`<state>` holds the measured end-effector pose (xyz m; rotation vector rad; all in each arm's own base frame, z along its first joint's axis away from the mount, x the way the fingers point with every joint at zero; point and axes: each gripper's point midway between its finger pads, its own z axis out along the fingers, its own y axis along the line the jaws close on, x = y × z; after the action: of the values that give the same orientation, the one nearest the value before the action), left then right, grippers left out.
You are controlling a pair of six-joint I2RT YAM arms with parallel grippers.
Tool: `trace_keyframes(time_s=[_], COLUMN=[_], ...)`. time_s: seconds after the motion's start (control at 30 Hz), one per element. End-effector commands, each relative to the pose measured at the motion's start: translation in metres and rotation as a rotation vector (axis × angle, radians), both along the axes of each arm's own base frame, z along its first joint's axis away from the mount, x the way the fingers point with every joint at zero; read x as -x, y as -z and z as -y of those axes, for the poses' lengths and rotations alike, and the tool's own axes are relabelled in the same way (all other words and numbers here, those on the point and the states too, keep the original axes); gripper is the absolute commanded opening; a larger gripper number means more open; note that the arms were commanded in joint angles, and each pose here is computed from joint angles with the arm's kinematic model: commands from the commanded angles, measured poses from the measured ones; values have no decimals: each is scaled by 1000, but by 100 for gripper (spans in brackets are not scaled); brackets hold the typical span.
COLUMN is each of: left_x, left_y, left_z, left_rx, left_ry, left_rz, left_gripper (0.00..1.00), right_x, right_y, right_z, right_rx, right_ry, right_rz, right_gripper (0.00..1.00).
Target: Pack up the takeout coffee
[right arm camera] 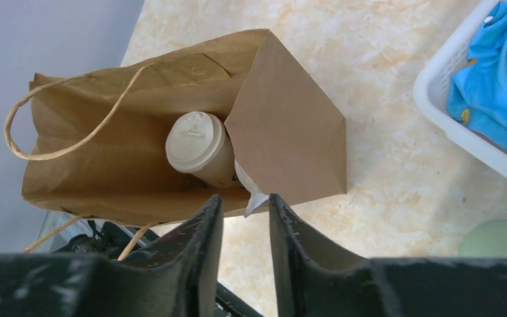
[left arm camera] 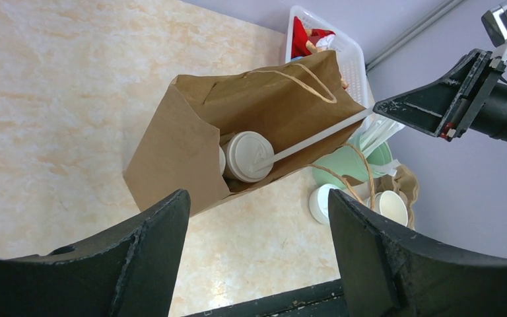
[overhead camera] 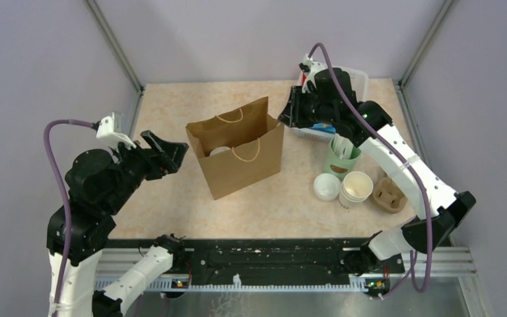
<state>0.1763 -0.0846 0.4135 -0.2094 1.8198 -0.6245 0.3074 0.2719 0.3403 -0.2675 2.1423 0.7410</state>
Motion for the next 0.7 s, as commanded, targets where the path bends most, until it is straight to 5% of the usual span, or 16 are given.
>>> trace_keyframes(time_s=[0.0, 0.13, 0.37, 0.67], left_x=[5, 3, -2, -3], left_y=[-13, -14, -13, -15], left_z=[-6, -6, -3, -3], left_rx=[9, -1, -15, -16], left_ry=[-20, -19, -11, -11], left_rz=[40, 45, 43, 48], left_gripper=[82, 82, 83, 83], right_x=[-13, -17, 4, 19], right_y=[-33, -33, -74, -43], right_z=[-3, -5, -3, -20], right_rx=[-44, -11, 124, 478], right_ry=[5, 1, -1, -16], right_rz=[102, 103, 219, 317], right_gripper=[23, 0, 0, 2])
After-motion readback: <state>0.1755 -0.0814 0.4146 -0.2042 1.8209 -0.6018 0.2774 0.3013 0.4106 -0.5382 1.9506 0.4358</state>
